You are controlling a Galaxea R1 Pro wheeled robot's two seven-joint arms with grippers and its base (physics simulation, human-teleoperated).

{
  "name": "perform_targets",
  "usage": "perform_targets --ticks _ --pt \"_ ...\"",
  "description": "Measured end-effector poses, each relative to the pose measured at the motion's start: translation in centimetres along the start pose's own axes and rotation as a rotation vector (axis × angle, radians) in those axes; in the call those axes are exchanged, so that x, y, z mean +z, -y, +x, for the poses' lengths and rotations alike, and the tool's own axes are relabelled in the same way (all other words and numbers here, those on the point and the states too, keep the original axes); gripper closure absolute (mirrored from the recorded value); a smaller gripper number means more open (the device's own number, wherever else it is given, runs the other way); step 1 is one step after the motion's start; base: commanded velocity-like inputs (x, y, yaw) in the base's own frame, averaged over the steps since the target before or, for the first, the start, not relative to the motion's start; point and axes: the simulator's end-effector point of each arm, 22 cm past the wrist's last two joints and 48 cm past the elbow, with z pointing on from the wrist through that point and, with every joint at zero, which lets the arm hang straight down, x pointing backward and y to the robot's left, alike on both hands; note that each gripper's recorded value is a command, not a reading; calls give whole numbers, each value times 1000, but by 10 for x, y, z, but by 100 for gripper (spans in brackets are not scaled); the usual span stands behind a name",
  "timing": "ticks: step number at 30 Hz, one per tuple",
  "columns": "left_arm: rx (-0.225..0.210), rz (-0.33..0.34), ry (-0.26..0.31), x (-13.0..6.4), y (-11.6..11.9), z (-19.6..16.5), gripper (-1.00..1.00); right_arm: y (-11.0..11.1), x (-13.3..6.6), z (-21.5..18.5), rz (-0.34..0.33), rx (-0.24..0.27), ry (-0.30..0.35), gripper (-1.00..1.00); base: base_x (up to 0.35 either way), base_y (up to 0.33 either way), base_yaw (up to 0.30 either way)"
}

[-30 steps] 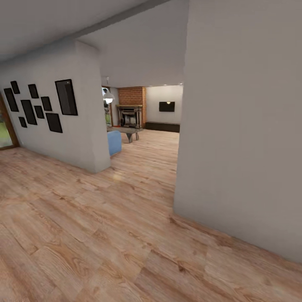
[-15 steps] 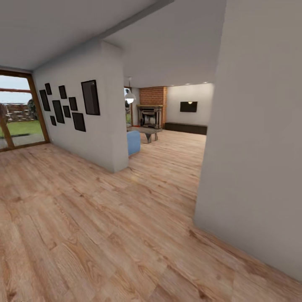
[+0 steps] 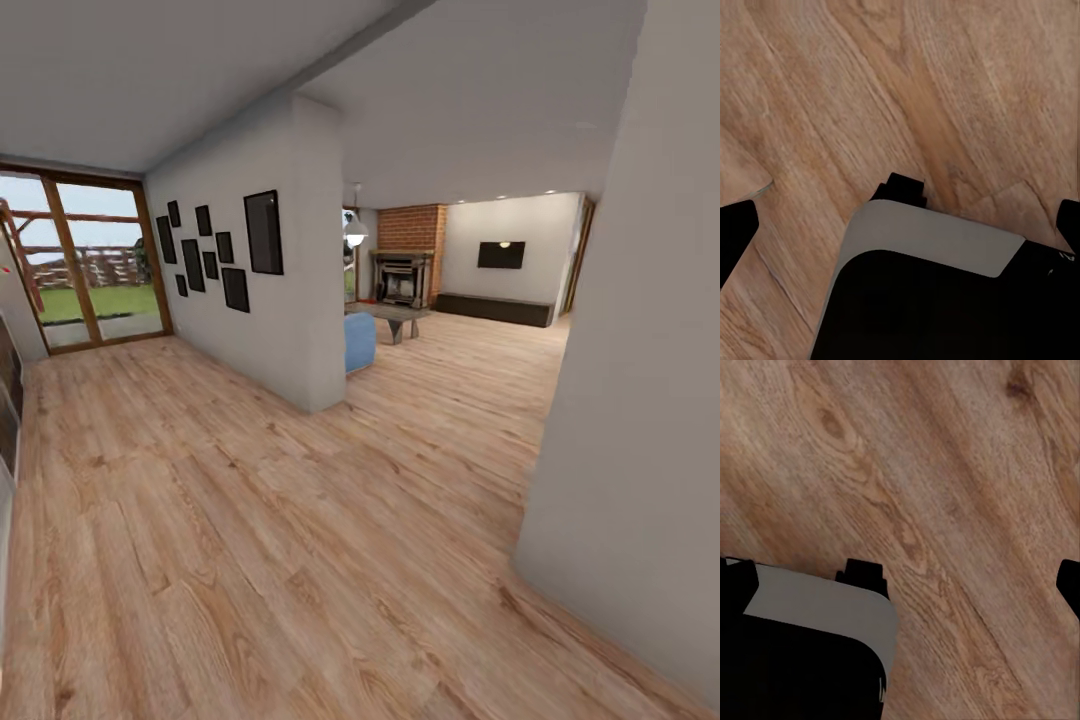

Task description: Move the two storage containers from the living room to the garage. In the garage, place one container on the floor and stack the other container on top of it (either order is fine).

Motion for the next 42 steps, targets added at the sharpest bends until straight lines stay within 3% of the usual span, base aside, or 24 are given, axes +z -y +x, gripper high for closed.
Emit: perform_targets --ticks 42 --pt "2 1 0 0 1 0 -100 2 0 2 8 -5 -7 -100 326 0 4"
